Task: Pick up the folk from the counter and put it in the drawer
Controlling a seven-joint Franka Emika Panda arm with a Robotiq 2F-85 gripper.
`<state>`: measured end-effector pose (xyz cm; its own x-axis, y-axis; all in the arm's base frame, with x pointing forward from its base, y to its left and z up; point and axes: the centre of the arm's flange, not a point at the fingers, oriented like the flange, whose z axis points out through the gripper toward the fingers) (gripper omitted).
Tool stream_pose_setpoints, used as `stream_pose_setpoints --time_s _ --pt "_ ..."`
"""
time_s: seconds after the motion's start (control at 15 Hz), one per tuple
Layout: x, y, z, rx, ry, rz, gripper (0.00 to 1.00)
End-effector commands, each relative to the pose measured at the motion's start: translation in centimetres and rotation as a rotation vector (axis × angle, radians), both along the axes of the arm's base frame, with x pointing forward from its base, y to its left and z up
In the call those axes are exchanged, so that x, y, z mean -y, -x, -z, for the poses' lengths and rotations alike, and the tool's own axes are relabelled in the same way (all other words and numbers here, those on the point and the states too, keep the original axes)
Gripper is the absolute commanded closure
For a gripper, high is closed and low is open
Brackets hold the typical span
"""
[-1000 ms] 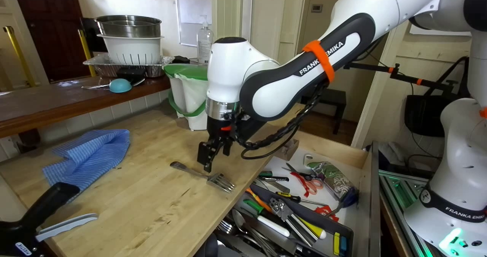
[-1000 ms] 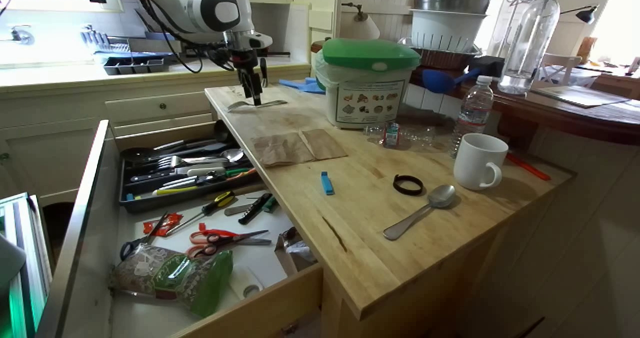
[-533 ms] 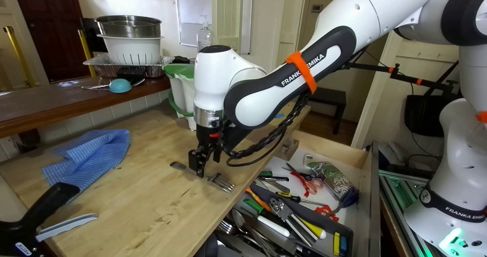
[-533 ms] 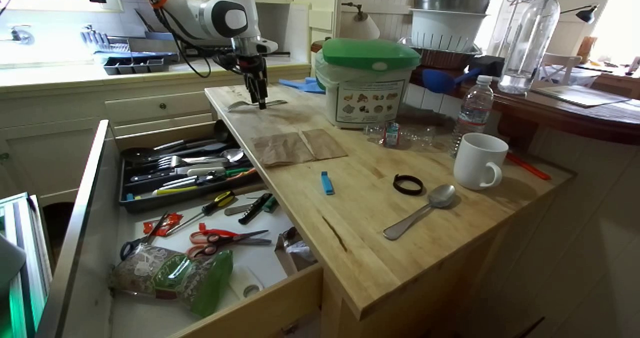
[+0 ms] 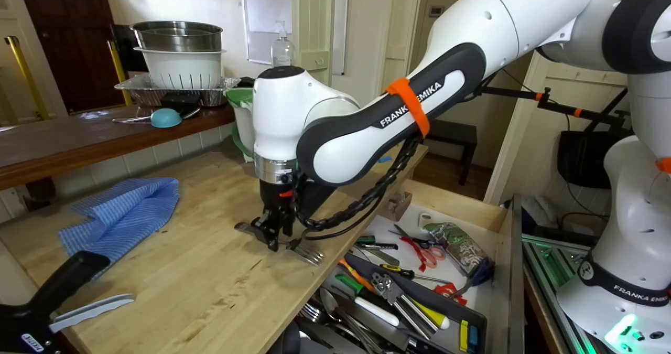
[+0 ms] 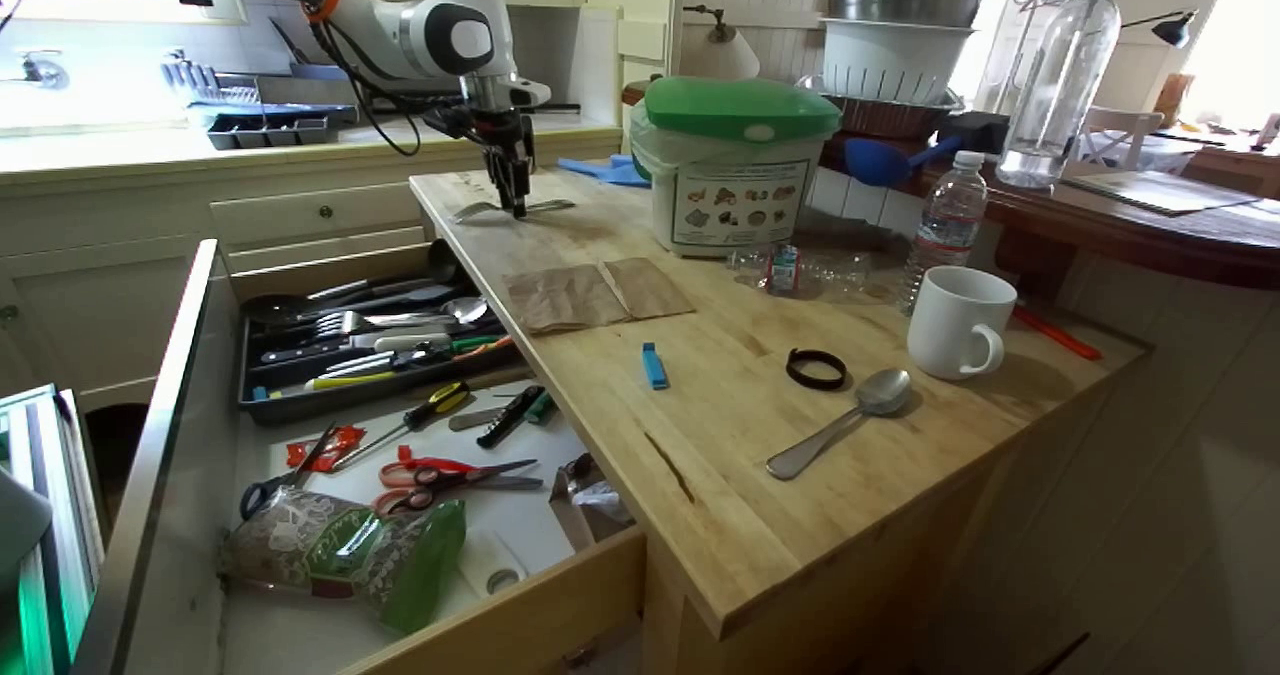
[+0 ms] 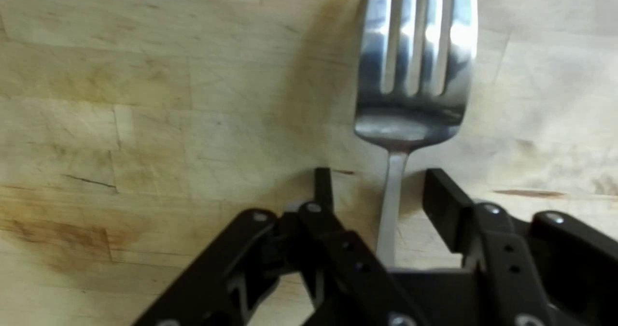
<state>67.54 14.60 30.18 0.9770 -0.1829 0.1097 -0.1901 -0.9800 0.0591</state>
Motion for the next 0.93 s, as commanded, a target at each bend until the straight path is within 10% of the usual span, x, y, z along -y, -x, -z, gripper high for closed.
stream_pose_setpoints --time_s 0.0,0.2,0.87 --pt "-0.3 -0.7 0.3 -0.027 0.026 0.002 0.80" --pt "-0.1 -0.7 0.1 -0.034 0.022 0.018 1.00" --pt "3.8 10.9 -7.4 -0.151 -0.108 -0.248 0.98"
